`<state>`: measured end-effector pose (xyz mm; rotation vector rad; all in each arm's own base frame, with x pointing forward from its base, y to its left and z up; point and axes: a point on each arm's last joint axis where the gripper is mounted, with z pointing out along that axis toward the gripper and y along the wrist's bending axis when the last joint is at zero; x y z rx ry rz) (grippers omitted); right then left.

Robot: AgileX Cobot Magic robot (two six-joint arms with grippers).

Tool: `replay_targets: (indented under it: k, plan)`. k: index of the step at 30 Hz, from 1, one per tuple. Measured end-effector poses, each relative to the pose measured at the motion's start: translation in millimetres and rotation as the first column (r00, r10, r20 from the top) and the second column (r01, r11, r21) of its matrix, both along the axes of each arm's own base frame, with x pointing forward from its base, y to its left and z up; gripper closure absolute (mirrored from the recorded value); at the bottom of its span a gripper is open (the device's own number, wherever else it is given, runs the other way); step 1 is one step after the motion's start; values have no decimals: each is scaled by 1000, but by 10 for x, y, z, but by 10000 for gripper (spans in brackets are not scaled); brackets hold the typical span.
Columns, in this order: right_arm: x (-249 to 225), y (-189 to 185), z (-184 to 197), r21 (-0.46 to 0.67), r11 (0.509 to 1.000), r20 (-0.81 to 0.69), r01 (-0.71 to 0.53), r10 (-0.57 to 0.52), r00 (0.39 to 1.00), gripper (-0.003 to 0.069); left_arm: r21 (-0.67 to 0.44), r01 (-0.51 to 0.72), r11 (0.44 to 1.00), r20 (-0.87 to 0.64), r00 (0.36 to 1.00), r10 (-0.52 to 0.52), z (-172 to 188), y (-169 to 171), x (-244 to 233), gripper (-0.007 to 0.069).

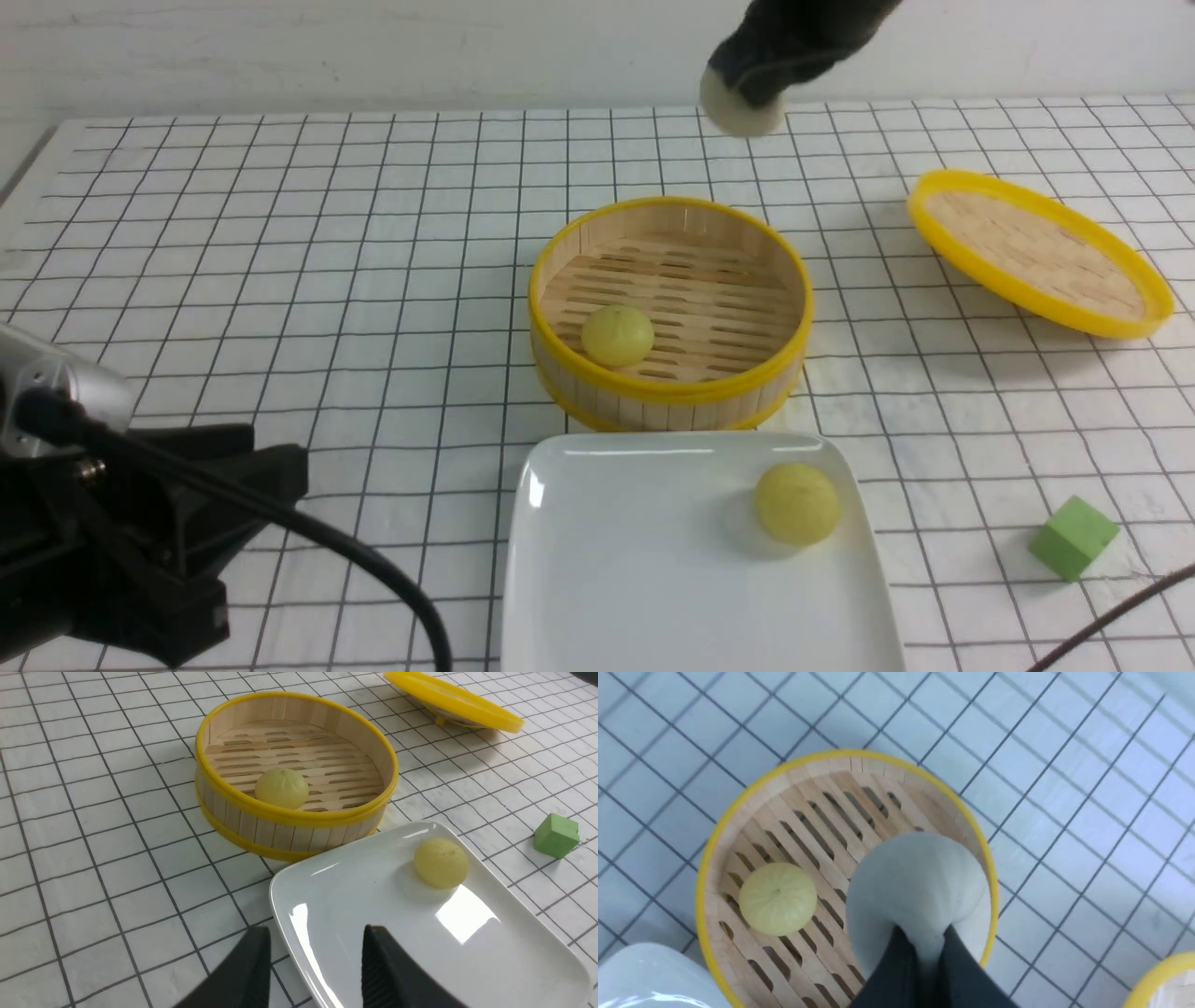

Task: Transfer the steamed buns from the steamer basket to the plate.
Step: Use the right arm to put the steamed stuffed bun into the plate

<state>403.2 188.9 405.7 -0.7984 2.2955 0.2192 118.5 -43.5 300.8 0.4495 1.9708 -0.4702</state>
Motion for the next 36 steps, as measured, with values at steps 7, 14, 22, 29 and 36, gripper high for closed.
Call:
replay_targets:
  k: [7, 14, 22, 29, 36]
  plan:
    - [-387, -81, 455, 158, 987, 9, 13, -15, 1000, 635, 1, 3, 1000, -2, 1000, -3, -2, -1, -2, 323]
    - [-765, -109, 260, 236, 972, -191, 11, 36, 981, 635, 1, 45, 999, -32, 998, -45, -22, -30, -34, 323]
    - [-1251, -273, -197, 186, 982, -367, -11, 80, 927, 635, -4, 82, 997, -57, 995, -82, -37, -55, -62, 323]
    - [-1419, -279, -822, 165, 983, -519, -82, 157, 840, 635, 3, 82, 997, -58, 995, -82, -41, -52, -63, 323]
    - [-1273, -192, -1177, 196, 973, -482, -119, 201, 853, 635, 3, 79, 997, -57, 995, -79, -40, -50, -61, 323]
